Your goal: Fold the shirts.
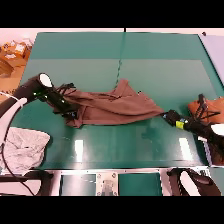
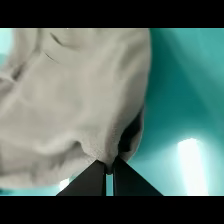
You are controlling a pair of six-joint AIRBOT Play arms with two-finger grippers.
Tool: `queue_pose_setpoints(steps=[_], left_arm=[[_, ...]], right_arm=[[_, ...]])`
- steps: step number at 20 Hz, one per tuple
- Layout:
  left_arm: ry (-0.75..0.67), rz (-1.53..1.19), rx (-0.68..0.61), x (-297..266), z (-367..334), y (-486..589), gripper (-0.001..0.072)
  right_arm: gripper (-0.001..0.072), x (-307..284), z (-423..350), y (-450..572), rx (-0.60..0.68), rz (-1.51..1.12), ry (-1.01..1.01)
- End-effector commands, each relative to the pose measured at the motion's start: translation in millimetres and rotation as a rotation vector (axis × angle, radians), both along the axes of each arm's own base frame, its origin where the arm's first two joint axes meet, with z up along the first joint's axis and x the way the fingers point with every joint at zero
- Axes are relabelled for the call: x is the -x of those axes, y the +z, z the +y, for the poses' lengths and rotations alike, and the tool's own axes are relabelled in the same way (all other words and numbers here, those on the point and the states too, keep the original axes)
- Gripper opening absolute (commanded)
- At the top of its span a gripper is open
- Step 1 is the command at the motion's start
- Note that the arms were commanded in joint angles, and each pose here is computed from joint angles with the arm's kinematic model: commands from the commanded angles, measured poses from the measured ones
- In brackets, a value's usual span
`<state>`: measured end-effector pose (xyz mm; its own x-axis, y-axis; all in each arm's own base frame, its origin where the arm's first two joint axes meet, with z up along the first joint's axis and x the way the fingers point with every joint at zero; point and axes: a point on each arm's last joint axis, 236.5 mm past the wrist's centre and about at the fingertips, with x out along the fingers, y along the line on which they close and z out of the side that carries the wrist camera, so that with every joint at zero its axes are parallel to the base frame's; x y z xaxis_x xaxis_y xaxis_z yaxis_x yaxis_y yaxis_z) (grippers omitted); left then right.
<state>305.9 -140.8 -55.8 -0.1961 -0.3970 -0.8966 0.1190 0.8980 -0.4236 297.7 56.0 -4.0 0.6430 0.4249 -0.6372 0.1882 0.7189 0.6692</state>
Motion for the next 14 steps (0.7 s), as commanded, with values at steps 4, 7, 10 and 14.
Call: queue_pose_setpoints(steps=[4,7,10,14], left_arm=[[-0.041,-0.538,-0.111,-62,27,189,0.0023],[-0.004,-0.928,-0.060,-65,26,337,0.0023],[0.030,-1.243,-0.007,-30,29,455,0.0022],[0.068,-1.465,0.043,26,36,522,0.0022]], right_arm=[[0.0020,-61,-16,232,0.162,-0.512,0.024],[0.0020,-40,-11,389,0.274,-0.843,0.015],[0.0020,12,-10,503,0.374,-1.085,-0.051],[0.0020,68,-22,578,0.510,-1.238,-0.184]])
